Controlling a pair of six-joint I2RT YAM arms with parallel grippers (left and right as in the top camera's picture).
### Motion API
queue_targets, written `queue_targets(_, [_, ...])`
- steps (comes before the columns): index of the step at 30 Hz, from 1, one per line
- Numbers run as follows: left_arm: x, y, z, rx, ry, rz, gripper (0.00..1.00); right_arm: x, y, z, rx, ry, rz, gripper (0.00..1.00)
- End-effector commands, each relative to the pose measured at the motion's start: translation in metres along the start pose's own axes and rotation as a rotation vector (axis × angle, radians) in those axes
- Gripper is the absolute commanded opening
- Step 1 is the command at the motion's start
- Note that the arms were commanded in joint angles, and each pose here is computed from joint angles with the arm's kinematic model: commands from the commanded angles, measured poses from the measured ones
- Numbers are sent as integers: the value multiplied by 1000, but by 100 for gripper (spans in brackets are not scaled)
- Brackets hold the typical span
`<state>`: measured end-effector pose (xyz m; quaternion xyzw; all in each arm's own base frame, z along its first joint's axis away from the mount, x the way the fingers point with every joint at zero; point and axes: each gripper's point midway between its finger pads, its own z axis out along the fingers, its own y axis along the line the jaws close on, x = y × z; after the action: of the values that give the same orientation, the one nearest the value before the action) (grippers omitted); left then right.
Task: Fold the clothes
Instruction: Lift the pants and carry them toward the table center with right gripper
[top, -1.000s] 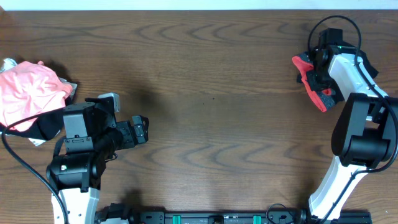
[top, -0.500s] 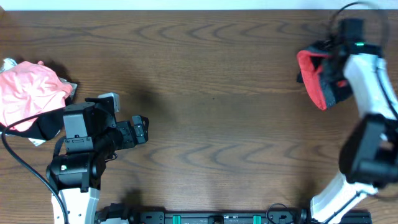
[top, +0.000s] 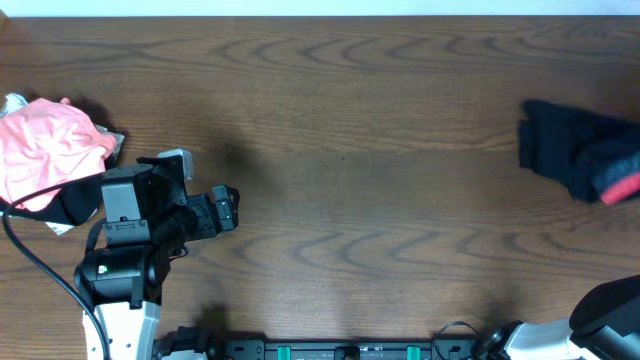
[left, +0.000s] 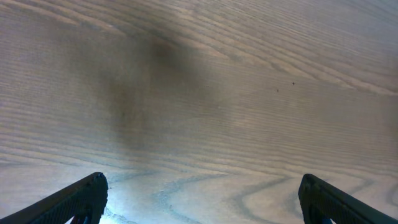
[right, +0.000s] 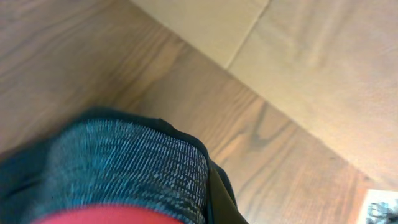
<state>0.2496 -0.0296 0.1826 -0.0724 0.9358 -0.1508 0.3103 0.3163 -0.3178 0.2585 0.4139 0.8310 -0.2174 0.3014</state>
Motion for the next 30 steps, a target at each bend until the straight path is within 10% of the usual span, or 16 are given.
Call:
queue_targets(1, [-6, -6, -4, 20, -16, 0, 98, -1, 49, -12, -222, 1, 18, 1])
queue_targets(10, [-6, -6, -4, 20, -16, 0, 98, 52, 232, -106, -686, -15, -362, 1])
queue_targets(17, [-6, -6, -4, 20, -16, 0, 98, 189, 354, -204, -949, 35, -822, 4])
queue_targets(23, [-6, -6, -4, 20, -16, 1, 98, 313, 381, -222, -986, 180, -1190, 22])
queue_targets(30, [-8, -8, -2, 31, -16, 0, 98, 295, 379, -194, -853, 150, -1134, 29])
